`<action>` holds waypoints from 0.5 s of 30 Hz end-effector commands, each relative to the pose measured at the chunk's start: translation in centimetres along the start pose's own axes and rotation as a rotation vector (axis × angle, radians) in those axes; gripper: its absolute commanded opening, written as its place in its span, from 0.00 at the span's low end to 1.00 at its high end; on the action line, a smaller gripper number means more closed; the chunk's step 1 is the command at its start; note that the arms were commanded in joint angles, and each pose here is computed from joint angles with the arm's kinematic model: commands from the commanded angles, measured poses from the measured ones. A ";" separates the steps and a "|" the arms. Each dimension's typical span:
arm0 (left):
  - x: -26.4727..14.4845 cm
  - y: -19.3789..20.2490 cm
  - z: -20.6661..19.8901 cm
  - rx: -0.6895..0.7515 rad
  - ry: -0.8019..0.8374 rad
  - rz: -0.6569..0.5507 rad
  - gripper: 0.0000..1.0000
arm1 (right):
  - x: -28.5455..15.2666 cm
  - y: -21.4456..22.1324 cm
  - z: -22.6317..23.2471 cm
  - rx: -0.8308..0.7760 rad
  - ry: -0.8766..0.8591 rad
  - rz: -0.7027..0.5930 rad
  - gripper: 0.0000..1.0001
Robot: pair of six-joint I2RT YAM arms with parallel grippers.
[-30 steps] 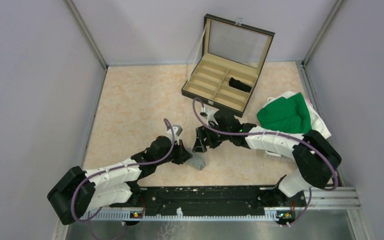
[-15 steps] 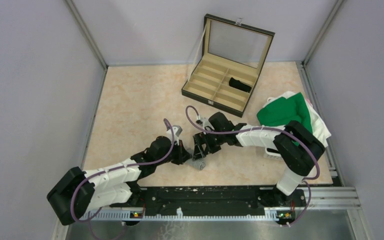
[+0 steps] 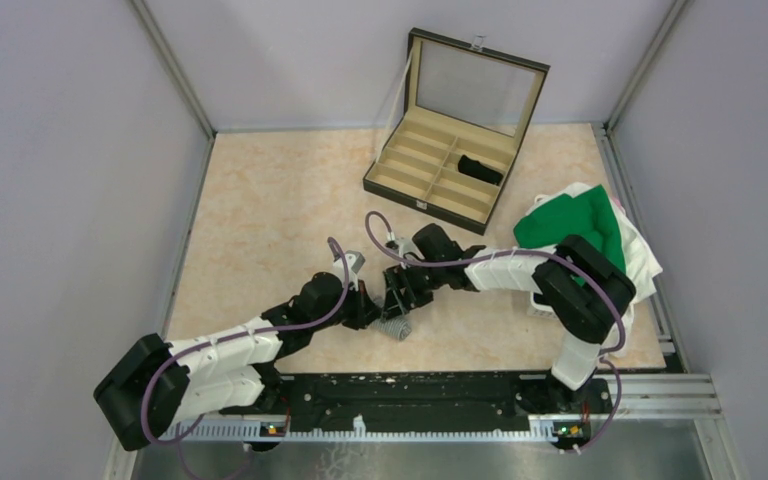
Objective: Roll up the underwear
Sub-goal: Pick up the underwear from the center of the board.
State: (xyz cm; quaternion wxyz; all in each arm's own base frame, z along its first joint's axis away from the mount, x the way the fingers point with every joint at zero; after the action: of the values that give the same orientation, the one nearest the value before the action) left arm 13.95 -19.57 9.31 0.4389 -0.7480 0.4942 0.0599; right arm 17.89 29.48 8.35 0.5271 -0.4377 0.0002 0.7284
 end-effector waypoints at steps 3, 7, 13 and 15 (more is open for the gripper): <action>-0.5 2.1 1.6 0.023 -0.070 0.104 0.00 | 0.9 1.3 -1.5 0.033 0.033 0.074 0.62; -0.5 2.1 1.6 0.023 -0.069 0.102 0.00 | 1.2 1.3 -2.0 0.031 0.061 0.076 0.47; -0.6 2.1 1.6 0.022 -0.069 0.103 0.00 | 1.1 0.9 -2.0 0.017 0.079 0.052 0.27; -0.6 2.0 1.6 0.022 -0.068 0.098 0.00 | 1.0 0.8 -1.9 0.016 0.076 0.041 0.20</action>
State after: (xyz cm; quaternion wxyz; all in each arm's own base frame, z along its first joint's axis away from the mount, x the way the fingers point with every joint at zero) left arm 13.83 -19.49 9.16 0.4433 -0.7431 0.4974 0.0612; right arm 17.65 29.70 7.48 0.5172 -0.4206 0.0097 0.7453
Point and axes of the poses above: each gripper's point midway between its finger pads, its own x axis out along the fingers, its own z axis along the line the jaws close on, y = z × x, the point moved 7 cm from there along -x, back along the fingers, and after that the axes turned 6 degrees about -x, right-handed, at the moved point
